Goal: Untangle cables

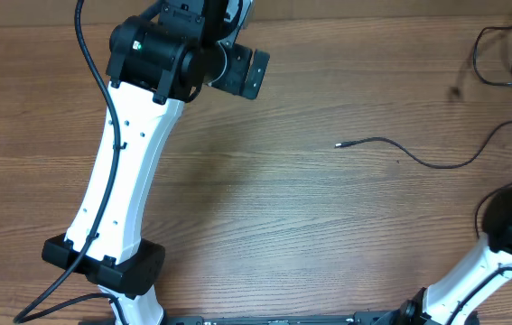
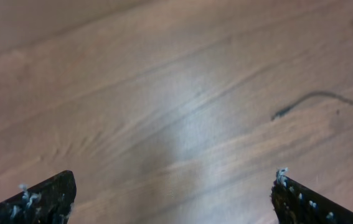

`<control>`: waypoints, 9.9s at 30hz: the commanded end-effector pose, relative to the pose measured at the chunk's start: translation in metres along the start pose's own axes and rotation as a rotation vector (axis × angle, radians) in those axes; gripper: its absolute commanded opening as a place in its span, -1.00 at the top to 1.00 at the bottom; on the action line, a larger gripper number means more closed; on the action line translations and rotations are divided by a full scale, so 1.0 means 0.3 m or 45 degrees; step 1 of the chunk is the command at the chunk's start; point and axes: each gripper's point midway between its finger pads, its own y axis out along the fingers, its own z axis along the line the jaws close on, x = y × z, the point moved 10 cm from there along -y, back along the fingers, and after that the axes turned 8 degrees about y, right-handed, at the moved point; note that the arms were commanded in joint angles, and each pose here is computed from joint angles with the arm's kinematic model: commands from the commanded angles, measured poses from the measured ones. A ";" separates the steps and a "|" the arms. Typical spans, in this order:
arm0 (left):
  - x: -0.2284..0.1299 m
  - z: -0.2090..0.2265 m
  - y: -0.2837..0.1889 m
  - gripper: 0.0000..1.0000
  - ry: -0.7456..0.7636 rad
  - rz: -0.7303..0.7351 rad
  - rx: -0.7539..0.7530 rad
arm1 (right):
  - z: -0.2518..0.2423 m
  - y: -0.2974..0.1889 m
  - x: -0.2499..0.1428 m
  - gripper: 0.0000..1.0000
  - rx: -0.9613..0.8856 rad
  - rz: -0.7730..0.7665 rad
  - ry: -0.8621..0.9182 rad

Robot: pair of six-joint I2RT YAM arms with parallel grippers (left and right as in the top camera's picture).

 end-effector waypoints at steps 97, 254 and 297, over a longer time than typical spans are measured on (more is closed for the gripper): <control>-0.047 -0.003 -0.017 -0.89 0.029 0.110 0.000 | -0.172 -0.020 -0.878 0.93 -1.826 -0.053 0.508; -0.047 -0.018 0.106 -0.73 -0.033 0.213 -0.083 | 0.214 0.193 -1.350 0.93 -0.932 0.715 0.613; -0.044 -0.010 0.107 -0.82 0.028 0.205 -0.044 | -0.546 -0.160 -0.614 0.92 -1.421 0.561 0.317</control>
